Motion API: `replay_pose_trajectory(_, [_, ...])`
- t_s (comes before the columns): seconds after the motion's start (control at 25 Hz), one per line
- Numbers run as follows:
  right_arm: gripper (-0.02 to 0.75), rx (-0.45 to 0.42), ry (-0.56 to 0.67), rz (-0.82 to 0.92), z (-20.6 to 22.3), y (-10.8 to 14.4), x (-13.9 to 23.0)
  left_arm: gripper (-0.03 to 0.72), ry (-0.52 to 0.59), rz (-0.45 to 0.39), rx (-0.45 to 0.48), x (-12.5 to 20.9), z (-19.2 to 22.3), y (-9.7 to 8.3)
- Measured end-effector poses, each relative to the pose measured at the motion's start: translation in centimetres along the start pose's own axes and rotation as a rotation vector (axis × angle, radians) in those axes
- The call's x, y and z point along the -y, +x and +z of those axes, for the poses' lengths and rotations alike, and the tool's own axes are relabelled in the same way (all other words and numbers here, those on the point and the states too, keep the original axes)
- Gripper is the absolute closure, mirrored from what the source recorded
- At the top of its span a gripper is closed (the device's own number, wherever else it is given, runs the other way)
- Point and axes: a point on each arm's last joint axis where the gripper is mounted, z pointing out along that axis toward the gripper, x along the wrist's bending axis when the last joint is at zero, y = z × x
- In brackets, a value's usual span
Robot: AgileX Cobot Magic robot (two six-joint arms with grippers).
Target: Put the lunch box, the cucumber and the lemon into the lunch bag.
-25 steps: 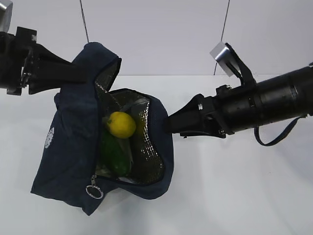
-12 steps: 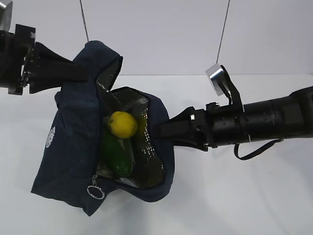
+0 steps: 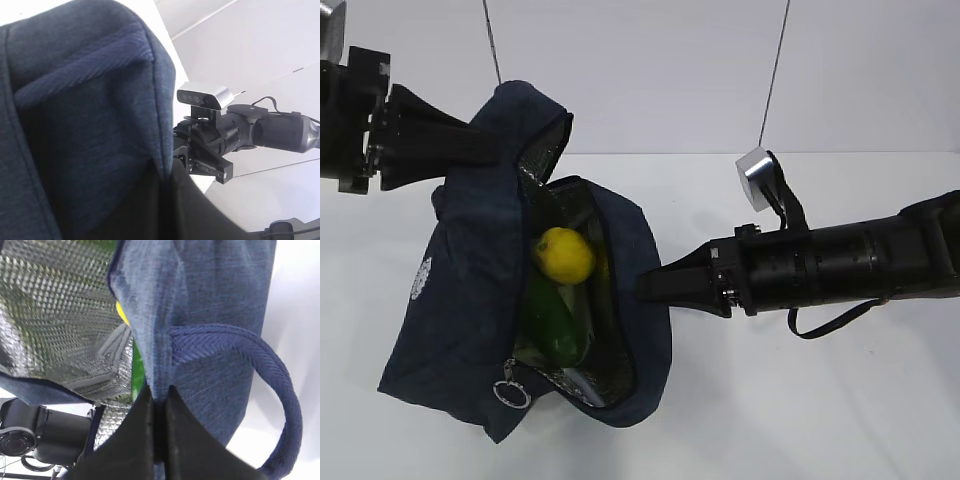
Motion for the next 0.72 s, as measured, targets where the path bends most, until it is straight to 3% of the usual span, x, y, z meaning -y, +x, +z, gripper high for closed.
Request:
replay_pose_trajectory(0.4, [0.727, -0.002, -0.006, -0.012, -0.1, 0.2, -0.1, 0.695, 0.063, 0.039, -0.015, 0.6, 0.0, 0.1])
replay_pose_trajectory(0.72, [0.727, -0.009, -0.039, -0.067, -0.9, 1.8, -1.1, 0.695, 0.132, 0.082, -0.048, 1.2, -0.1, 0.5])
